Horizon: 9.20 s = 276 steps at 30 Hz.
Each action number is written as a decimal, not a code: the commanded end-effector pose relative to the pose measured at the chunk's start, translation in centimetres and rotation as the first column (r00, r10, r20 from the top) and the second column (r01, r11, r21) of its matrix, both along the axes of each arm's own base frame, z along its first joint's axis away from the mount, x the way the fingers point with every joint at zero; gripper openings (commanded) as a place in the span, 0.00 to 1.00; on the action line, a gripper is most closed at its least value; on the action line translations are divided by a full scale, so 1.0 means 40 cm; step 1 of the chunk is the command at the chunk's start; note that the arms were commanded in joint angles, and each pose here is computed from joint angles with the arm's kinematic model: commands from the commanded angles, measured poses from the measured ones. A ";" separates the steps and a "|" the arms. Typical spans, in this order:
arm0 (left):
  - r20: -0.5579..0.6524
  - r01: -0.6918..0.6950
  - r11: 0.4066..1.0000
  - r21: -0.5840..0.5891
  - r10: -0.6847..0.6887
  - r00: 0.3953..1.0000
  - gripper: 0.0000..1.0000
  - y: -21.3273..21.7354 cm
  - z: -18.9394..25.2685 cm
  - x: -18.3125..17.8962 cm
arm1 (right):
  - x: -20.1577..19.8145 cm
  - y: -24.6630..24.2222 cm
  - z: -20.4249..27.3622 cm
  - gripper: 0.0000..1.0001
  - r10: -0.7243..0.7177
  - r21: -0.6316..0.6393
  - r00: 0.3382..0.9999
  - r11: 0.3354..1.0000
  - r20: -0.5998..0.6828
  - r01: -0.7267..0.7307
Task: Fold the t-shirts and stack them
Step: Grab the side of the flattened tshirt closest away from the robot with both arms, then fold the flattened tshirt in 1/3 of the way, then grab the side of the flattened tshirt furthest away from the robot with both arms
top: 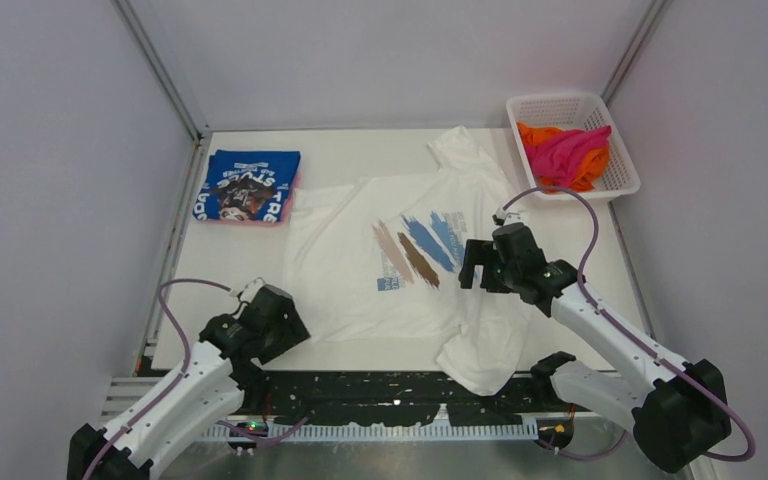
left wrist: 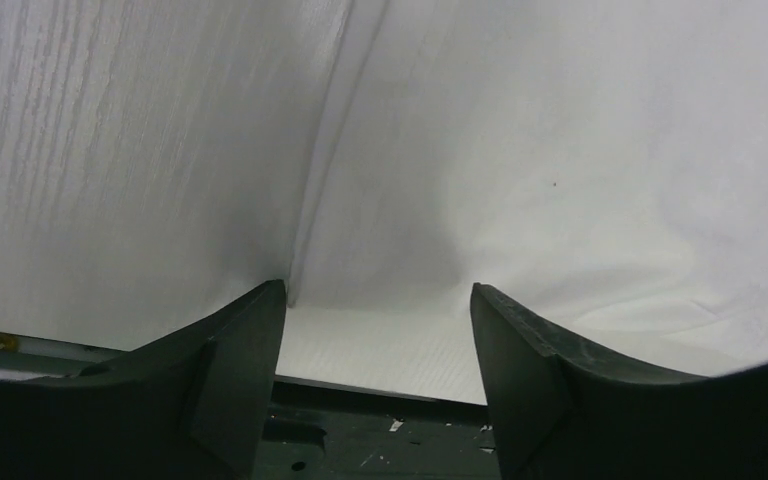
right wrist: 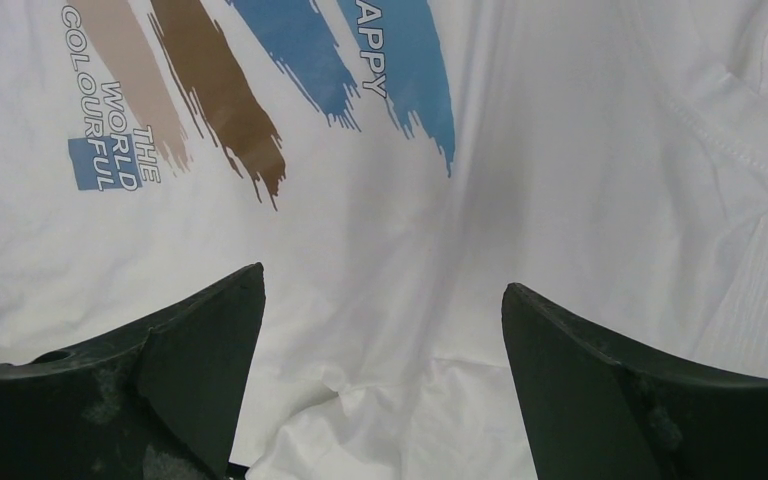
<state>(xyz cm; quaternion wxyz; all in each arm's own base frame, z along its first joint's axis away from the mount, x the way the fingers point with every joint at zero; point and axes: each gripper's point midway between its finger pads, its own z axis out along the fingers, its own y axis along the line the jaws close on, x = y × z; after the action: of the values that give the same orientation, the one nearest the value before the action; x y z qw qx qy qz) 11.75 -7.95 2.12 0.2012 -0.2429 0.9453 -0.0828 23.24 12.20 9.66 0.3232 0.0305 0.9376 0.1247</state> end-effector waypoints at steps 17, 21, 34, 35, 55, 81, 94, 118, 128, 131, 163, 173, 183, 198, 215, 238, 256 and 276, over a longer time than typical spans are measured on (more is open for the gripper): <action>0.094 -0.178 0.966 0.186 0.163 0.982 0.00 0.090 0.030 0.127 | -0.003 -0.023 0.003 0.95 0.041 -0.099 0.999 0.994 -0.027 -0.044; 0.123 -0.245 0.964 0.103 0.232 0.965 0.00 0.132 0.027 0.197 | -0.037 0.010 0.014 0.95 0.153 -0.117 0.987 0.981 -0.050 -0.158; 0.109 -0.198 0.977 0.074 0.189 0.976 0.00 0.116 0.028 0.201 | -0.423 0.173 -0.061 0.91 0.638 -0.006 0.675 0.725 -0.370 -0.689; 0.109 -0.195 0.978 0.073 0.186 0.976 0.00 0.116 0.028 0.201 | -0.452 0.165 -0.077 0.89 0.643 -0.009 0.648 0.707 -0.408 -0.707; 0.109 -0.180 0.981 0.068 0.172 0.979 0.00 0.113 0.028 0.189 | -0.516 0.070 -0.241 0.37 0.416 -0.189 0.680 0.754 -0.603 -0.629; 0.094 -0.226 0.974 -0.010 0.226 0.970 0.00 0.109 0.045 0.078 | -0.578 0.080 -0.055 0.05 0.605 -0.004 0.555 0.674 -0.570 -0.739; 0.189 -0.172 0.985 -0.028 0.174 0.966 0.00 0.070 0.172 0.269 | -0.199 0.094 0.051 0.05 0.404 -0.234 0.873 0.852 -0.272 -0.468; 0.193 -0.196 0.981 0.012 0.190 0.963 0.00 0.096 0.222 0.518 | 0.229 0.010 0.168 0.05 0.415 -0.555 0.903 0.727 -0.112 -0.403; 0.141 -0.204 0.979 0.021 0.199 0.970 0.00 0.103 0.188 0.598 | 0.391 0.005 0.169 0.05 0.491 -0.643 0.857 0.608 -0.158 -0.467; 0.109 -0.212 0.977 0.034 0.207 0.972 0.32 0.117 0.177 0.620 | 0.453 0.005 0.133 0.13 0.465 -0.675 0.868 0.586 -0.174 -0.449; 0.056 0.024 0.974 -0.223 -0.012 0.998 1.00 -0.039 0.065 0.546 | 0.226 0.118 -0.103 0.95 0.137 -0.070 0.988 0.987 -0.069 -0.142; -0.054 0.042 0.983 -0.181 -0.052 0.997 1.00 -0.039 -0.006 0.408 | 0.072 0.033 -0.214 0.95 0.082 -0.123 0.975 0.986 -0.205 -0.108; -0.189 0.077 0.993 -0.091 -0.093 0.978 1.00 -0.056 -0.055 0.177 | -0.129 -0.029 -0.221 0.95 0.051 -0.091 0.938 0.992 -0.342 -0.087; -0.180 0.040 0.991 -0.127 -0.062 0.982 1.00 -0.040 -0.053 0.010 | -0.321 -0.027 -0.170 0.95 0.052 -0.023 0.859 0.997 -0.509 -0.074; 0.147 0.142 0.972 -0.187 -0.115 0.982 1.00 -0.089 0.145 0.143 | -0.044 0.014 0.053 0.95 -0.030 -0.037 0.998 0.999 0.058 0.032; 0.195 0.166 0.985 -0.052 -0.153 0.969 1.00 -0.096 0.217 0.374 | -0.114 -0.042 -0.240 0.95 -0.155 -0.032 0.949 0.988 -0.275 0.152; 0.186 -0.075 0.990 0.121 0.051 0.981 0.99 0.082 0.221 0.529 | 0.010 -0.006 0.021 0.95 -0.082 0.080 0.995 0.994 0.052 0.078; 0.261 -0.106 0.985 0.135 0.068 0.963 0.89 0.065 0.099 0.815 | 0.087 0.011 0.154 0.95 -0.032 0.101 0.957 0.995 0.287 0.003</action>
<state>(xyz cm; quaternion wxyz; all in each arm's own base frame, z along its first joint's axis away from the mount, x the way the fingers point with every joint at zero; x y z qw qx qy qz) 41.11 -5.52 3.69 0.2752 -0.2387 0.9312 -0.0152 25.27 12.79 13.33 0.4115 0.0423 0.8936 0.1744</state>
